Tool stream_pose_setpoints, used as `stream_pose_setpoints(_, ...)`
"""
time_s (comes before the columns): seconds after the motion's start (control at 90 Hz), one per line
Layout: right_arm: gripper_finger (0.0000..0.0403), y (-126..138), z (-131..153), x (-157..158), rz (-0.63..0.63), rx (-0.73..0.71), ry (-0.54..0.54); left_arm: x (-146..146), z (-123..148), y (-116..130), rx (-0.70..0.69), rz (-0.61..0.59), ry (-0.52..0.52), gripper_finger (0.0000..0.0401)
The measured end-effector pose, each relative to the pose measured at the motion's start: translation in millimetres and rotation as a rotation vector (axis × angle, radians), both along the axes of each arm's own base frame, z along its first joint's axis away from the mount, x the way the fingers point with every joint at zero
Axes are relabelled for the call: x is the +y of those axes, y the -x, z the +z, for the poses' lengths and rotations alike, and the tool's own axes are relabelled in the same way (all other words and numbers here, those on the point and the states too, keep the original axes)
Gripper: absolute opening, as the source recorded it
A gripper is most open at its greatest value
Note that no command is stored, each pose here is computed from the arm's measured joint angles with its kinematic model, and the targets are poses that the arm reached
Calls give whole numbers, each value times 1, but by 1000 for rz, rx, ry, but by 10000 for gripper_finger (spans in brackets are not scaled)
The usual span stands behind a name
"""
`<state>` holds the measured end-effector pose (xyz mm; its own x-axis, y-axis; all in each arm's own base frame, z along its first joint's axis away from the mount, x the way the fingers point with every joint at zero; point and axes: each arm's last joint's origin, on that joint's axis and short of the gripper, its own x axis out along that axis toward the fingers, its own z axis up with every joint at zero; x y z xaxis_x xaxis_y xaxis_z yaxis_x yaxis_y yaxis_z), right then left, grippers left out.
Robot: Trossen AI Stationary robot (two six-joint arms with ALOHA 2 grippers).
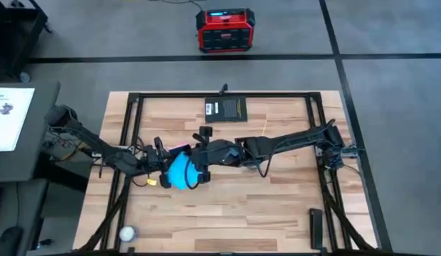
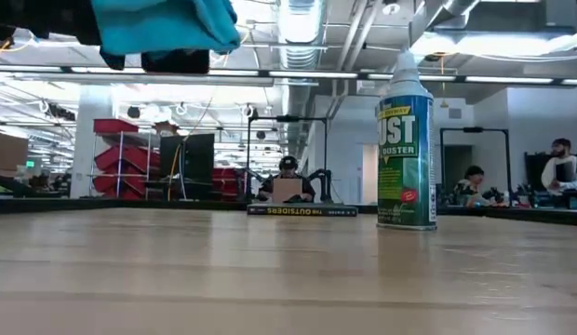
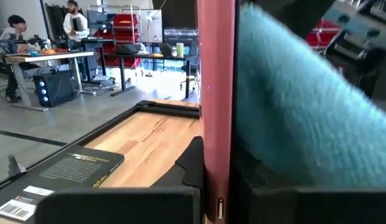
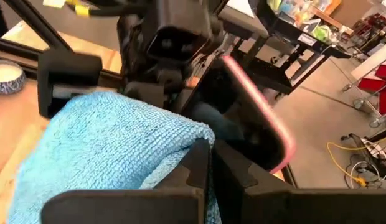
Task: Apply microfiber cloth
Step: Wipe the front of the cellphone with the microfiber cloth
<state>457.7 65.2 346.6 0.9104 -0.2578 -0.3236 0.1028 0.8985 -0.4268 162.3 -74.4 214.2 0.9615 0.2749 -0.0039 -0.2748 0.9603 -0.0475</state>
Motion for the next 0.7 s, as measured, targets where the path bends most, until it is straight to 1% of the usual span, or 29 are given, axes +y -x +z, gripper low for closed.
stream_pose_setpoints(0.144,0,0,3,0,2,-28,0,0,0,0,2,0,-3,6)
stream_pose_setpoints(0.311,0,12,25,-1,6,-76,13,1,-6,2,9,-15,-8,6)
stream_pose_setpoints(0.389,0,24,43,2,1,-112,14,2,-15,5,27,-33,-29,6)
stream_pose_setpoints(0.478,0,40,58,7,4,-110,19,3,-15,6,-6,-21,-1,6)
stream_pose_setpoints(0.611,0,67,66,24,3,-21,27,4,-18,7,8,-17,-16,6)
stream_pose_setpoints(0.7,0,92,74,40,-34,24,45,5,-14,8,-12,-13,-18,6)
